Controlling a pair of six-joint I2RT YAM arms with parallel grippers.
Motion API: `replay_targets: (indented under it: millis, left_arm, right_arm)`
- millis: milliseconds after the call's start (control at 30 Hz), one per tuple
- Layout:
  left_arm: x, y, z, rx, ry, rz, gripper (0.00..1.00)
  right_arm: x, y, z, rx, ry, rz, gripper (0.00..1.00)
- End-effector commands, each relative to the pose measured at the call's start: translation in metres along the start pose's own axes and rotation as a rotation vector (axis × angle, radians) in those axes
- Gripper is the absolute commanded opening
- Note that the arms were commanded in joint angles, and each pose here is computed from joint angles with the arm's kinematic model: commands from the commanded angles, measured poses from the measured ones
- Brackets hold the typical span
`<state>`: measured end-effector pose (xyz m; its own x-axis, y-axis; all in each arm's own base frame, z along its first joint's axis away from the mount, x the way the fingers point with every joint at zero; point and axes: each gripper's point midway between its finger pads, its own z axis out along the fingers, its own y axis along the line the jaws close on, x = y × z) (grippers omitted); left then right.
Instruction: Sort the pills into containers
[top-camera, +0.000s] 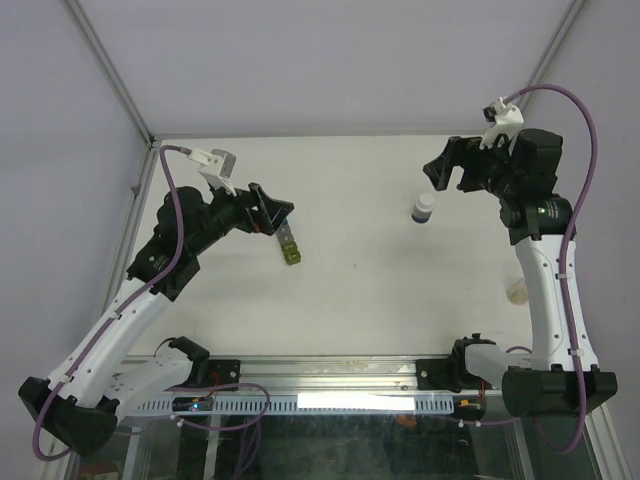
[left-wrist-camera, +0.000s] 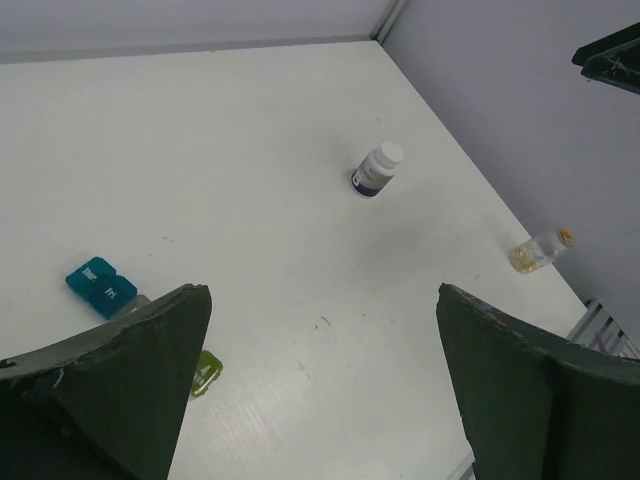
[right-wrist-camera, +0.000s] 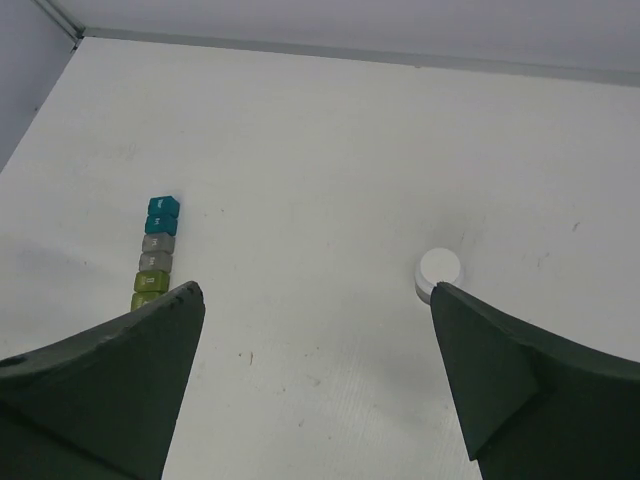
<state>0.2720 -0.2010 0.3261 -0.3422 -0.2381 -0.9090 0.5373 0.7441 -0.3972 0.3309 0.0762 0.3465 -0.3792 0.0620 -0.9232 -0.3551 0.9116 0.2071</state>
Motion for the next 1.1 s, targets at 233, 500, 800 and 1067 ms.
replay_targets:
  millis: [233,500,800,1067]
  left_arm:
    - [-0.011,0.007,0.005,-0.019,-0.105,-0.081,0.99]
    - [0.01,0.035,0.011,-0.13,-0.124,-0.197,0.99]
    - [0.064,0.085,0.027,-0.458,-0.052,-0.215,0.99]
    - [0.129,0.136,0.057,-0.772,0.118,-0.278,0.99]
  right_arm:
    - [-0.026,0.002,0.004,-0.037,-0.08,0.001,1.0]
    - [0.007,0.037,0.015,-0.316,-0.042,-0.108,1.0]
    - [0.111,0.088,0.034,-0.601,0.117,-0.23,1.0]
    - [0.126,0.101,0.029,-0.676,0.121,-0.17,1.0]
